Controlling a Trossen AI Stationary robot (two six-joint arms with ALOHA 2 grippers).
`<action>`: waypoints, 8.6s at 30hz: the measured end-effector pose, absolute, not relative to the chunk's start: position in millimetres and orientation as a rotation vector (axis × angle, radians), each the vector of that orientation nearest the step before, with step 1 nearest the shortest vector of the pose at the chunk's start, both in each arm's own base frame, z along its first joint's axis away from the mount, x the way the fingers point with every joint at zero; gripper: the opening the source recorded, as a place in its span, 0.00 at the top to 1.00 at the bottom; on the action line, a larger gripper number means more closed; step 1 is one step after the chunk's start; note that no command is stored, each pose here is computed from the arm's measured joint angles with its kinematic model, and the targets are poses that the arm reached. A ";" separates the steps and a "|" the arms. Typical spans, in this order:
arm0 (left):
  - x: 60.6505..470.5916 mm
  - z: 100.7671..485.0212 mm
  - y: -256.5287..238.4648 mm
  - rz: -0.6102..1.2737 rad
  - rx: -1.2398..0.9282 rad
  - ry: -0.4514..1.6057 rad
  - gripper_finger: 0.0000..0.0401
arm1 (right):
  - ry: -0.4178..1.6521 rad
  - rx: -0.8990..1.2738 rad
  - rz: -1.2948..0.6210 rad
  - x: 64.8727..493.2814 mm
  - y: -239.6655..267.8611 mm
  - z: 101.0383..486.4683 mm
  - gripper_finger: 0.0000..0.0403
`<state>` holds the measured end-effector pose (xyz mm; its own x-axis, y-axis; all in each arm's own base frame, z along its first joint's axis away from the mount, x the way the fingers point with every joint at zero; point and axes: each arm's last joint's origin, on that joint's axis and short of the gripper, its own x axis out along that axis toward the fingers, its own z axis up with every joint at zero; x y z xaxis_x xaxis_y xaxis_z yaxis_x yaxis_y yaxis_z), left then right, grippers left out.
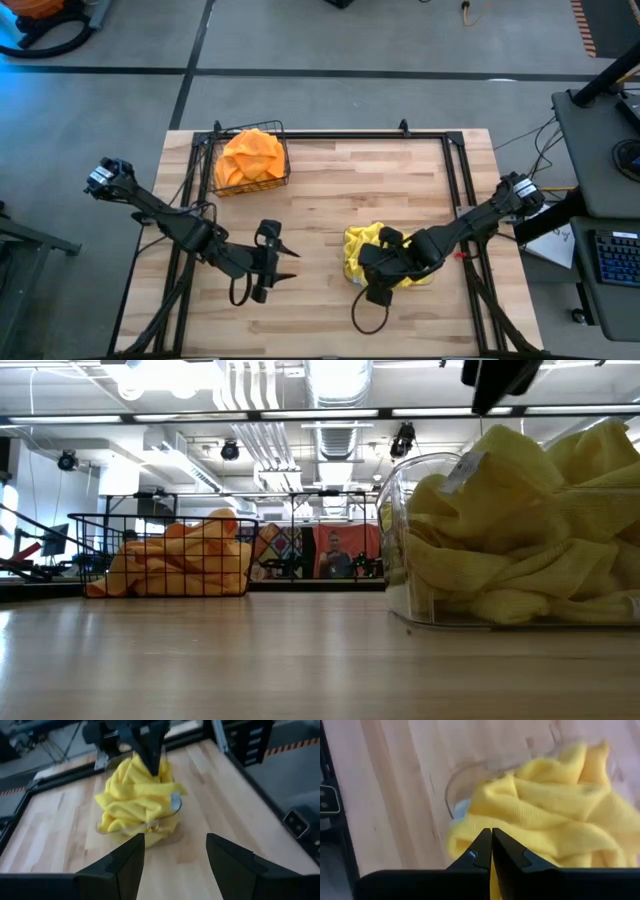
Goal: Sort microfiber towel by color & place in baskets
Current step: Put the yellow towel into the transparent bin, then return to Home Position
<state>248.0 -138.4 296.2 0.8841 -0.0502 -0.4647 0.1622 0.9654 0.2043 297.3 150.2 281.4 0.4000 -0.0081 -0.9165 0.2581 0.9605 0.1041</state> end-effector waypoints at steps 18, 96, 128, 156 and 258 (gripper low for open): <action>225.3 285.9 -171.7 -0.257 0.188 0.451 0.51 | 1.110 0.330 -0.222 290.5 165.9 282.0 0.98; 222.9 278.1 -172.1 -0.247 0.143 0.468 0.51 | 1.101 0.220 -0.292 301.2 148.5 288.1 0.98; 223.0 278.1 -172.2 -0.245 0.134 0.467 0.51 | 1.323 0.146 -0.402 335.1 136.5 211.8 0.98; 118.1 246.5 -88.1 -0.069 0.209 -0.006 0.65 | 0.368 -0.191 0.090 282.4 109.7 296.4 0.98; 85.2 181.6 -25.2 0.333 -0.050 -0.075 0.81 | -0.133 0.079 0.066 98.0 9.8 181.4 0.98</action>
